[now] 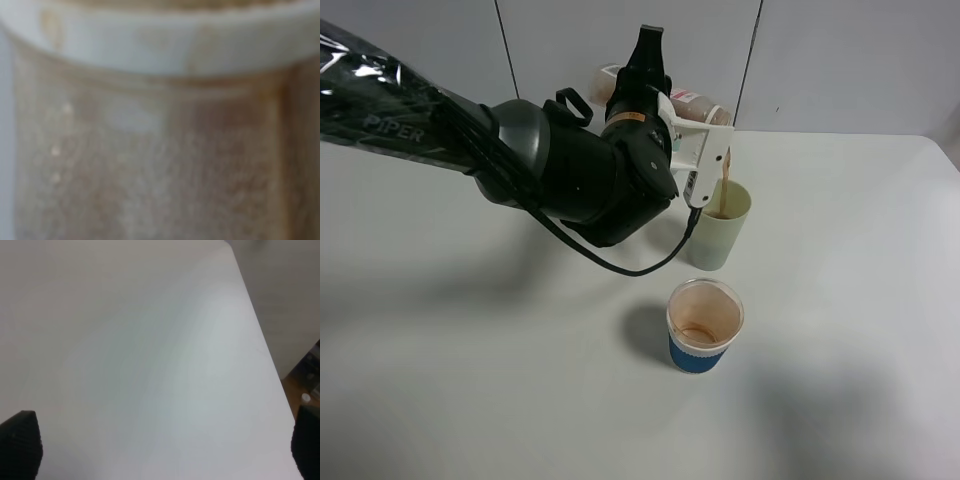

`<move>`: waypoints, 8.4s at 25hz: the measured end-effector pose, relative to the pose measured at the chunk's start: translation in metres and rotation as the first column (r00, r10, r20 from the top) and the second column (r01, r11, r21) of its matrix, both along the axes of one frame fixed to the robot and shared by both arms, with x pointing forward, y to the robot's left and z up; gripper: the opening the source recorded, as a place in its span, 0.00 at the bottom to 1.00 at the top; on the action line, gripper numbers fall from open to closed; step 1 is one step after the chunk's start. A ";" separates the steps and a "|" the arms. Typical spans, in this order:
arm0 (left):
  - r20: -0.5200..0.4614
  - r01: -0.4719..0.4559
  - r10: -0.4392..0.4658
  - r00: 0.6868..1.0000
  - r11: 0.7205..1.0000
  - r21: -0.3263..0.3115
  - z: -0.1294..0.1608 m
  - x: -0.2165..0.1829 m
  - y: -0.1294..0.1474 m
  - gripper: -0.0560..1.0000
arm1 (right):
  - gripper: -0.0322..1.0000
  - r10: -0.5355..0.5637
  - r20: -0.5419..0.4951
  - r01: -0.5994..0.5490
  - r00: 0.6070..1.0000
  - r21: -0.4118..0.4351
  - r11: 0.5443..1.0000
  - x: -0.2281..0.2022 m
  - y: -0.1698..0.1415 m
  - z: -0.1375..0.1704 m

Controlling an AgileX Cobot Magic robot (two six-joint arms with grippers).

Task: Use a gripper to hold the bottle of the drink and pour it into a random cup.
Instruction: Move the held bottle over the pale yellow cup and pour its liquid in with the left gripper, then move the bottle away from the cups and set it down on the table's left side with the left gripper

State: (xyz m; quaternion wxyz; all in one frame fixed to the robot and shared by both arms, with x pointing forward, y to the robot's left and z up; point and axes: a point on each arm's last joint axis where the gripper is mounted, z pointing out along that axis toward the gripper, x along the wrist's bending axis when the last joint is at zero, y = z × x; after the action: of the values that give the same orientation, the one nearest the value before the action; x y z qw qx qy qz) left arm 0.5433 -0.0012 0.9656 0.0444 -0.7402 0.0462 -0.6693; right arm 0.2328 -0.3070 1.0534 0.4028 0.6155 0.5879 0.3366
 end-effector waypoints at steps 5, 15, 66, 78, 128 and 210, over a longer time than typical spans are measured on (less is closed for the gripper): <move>0.011 -0.010 0.010 1.000 1.000 0.006 0.001 0.000 0.001 0.36 | 0.99 0.000 0.000 0.000 1.000 0.000 1.000 0.000 0.000 0.000; 0.033 0.007 -0.008 0.999 1.000 0.024 0.003 0.000 0.000 0.36 | 0.99 0.000 0.000 0.000 1.000 0.000 1.000 0.000 0.000 0.000; 0.132 -0.002 -0.020 0.991 0.987 0.158 0.012 0.001 0.000 0.36 | 0.99 0.000 0.000 0.000 1.000 0.000 1.000 0.000 0.000 0.000; 0.014 0.052 -0.053 0.999 0.998 0.027 0.010 -0.001 -0.003 0.36 | 0.99 0.000 0.000 0.000 1.000 0.000 1.000 0.000 0.000 0.000; -0.465 -0.428 -0.304 0.831 0.181 -0.885 0.002 0.029 0.152 0.36 | 0.99 0.000 0.000 0.000 1.000 0.000 1.000 0.000 0.000 0.000; -0.397 -0.347 -0.530 0.750 0.195 -0.917 -0.099 0.000 0.190 0.36 | 0.99 0.000 0.000 0.000 1.000 0.000 1.000 0.000 0.000 0.000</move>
State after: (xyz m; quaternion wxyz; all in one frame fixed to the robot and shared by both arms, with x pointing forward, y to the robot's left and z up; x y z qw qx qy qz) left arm 0.5432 0.1890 0.8663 -0.4966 -0.7687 -0.3260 -0.2371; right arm 0.2328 -0.3070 1.0534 0.4028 0.6155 0.5879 0.3366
